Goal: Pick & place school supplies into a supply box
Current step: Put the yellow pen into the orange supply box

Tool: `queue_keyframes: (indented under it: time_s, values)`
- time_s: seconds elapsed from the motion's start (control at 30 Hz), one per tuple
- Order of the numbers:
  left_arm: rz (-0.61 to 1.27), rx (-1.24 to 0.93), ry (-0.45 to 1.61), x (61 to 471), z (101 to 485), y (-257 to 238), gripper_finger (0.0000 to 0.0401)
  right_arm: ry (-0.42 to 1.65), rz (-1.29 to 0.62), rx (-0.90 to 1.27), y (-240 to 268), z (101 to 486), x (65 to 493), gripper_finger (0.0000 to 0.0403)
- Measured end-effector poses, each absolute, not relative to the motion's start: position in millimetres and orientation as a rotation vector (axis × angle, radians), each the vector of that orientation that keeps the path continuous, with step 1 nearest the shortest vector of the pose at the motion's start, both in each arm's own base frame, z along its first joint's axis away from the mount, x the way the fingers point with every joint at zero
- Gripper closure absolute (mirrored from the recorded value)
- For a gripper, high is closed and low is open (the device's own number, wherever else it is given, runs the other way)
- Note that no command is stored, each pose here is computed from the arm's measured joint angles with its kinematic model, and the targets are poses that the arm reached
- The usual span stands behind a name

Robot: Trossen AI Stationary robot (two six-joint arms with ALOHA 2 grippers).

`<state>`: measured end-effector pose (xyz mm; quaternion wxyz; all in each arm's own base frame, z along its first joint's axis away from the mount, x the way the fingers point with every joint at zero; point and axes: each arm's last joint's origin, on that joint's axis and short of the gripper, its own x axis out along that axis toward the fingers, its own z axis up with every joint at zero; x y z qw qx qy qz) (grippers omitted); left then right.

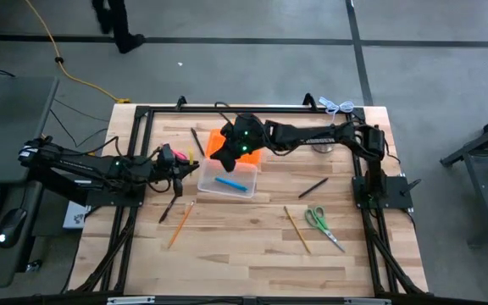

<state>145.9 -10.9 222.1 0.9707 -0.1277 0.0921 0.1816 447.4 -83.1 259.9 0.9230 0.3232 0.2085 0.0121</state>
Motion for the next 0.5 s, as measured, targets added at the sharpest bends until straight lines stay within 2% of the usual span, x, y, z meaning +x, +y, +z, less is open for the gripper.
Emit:
queue_keyframes:
  time_s: [0.3, 0.5]
  values:
    - [0.373, -0.233, 0.212, 145.2, 219.9, -10.7, 0.0354, 0.336, -0.048, 0.681, -125.8, 265.6, 439.7, 0.0399]
    - [0.370, -0.192, 0.228, 147.1, 229.0, -11.0, 0.0354, 0.181, 0.002, 0.667, -149.2, 280.8, 436.0, 0.0394]
